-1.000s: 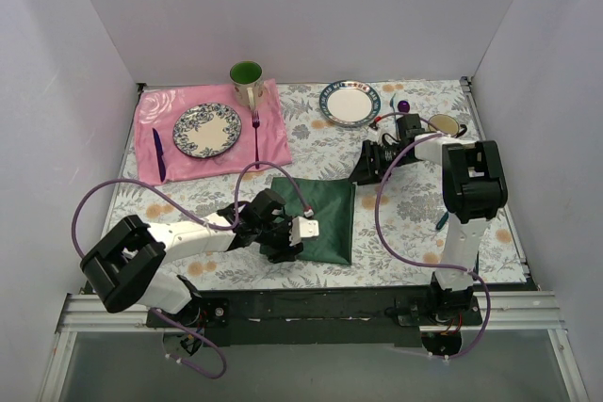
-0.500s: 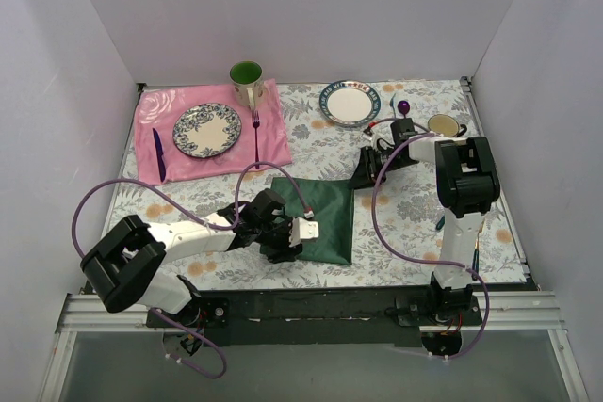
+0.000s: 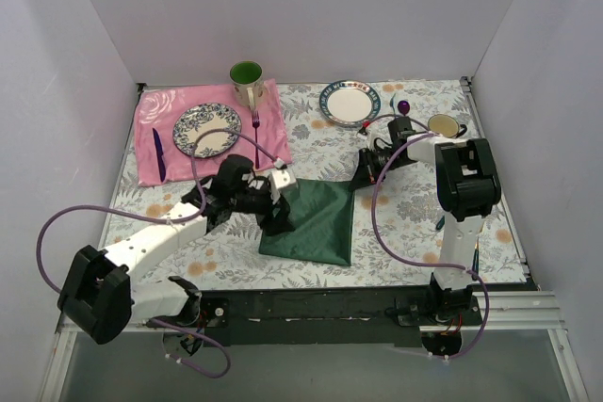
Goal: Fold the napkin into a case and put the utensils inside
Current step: Pick up the lower triangle-folded napkin from the center of the board.
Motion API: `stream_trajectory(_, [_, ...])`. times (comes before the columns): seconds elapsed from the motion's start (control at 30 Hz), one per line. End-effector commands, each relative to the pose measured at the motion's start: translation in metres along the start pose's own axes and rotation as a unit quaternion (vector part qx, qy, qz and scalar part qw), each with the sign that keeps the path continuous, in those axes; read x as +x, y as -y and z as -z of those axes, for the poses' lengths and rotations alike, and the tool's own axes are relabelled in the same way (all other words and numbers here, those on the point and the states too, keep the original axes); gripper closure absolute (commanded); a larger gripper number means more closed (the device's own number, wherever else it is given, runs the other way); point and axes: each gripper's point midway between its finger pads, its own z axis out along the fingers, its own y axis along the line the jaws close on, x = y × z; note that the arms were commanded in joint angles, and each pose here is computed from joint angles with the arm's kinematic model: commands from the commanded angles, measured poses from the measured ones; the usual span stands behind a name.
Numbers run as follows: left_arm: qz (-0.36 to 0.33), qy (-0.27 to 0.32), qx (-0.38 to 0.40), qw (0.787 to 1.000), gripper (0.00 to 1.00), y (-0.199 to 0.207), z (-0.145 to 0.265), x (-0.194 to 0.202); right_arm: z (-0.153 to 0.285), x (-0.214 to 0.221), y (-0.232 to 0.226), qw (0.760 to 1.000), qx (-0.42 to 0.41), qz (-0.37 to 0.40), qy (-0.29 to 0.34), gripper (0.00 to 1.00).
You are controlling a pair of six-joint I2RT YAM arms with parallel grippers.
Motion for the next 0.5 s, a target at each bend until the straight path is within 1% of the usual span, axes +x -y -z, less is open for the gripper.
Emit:
stream_trajectory(0.0, [0.071,0.042,-0.026,0.996,0.34,-0.028,0.025,-0.031,0.004,-0.011,-0.034,0.992,-0.011,0.126,0.006,0.99])
stream_trajectory(0.07, [0.098,0.045,-0.048,0.993,0.33,-0.051,0.029,-0.030,0.004,-0.012,-0.043,0.986,-0.011,0.165,0.008,0.99])
stream_trajectory(0.1, [0.118,0.051,-0.069,0.989,0.32,-0.068,0.037,-0.027,0.000,-0.010,-0.045,0.983,-0.005,0.183,0.004,0.99])
stream_trajectory(0.17, [0.147,0.051,-0.079,0.985,0.32,-0.087,0.038,-0.020,0.000,-0.011,-0.050,0.976,0.002,0.216,0.006,0.99])
stream_trajectory(0.23, [0.150,0.055,-0.099,0.982,0.31,-0.109,0.046,-0.019,-0.002,-0.012,-0.054,0.969,0.010,0.246,0.006,0.99])
stream_trajectory(0.27, [0.146,0.054,-0.104,0.982,0.30,-0.115,0.047,-0.018,-0.002,-0.012,-0.055,0.964,0.014,0.265,0.006,0.99])
stream_trajectory(0.4, [0.092,0.046,-0.123,0.987,0.25,-0.142,0.048,-0.012,-0.006,-0.008,-0.061,0.944,0.029,0.329,0.000,0.99])
stream_trajectory(0.43, [0.064,0.053,-0.121,0.989,0.25,-0.148,0.048,-0.014,-0.005,-0.011,-0.066,0.937,0.032,0.348,0.004,0.99])
stream_trajectory(0.47, [0.054,0.058,-0.119,0.990,0.23,-0.151,0.049,-0.014,-0.007,-0.006,-0.066,0.932,0.035,0.360,0.002,0.99])
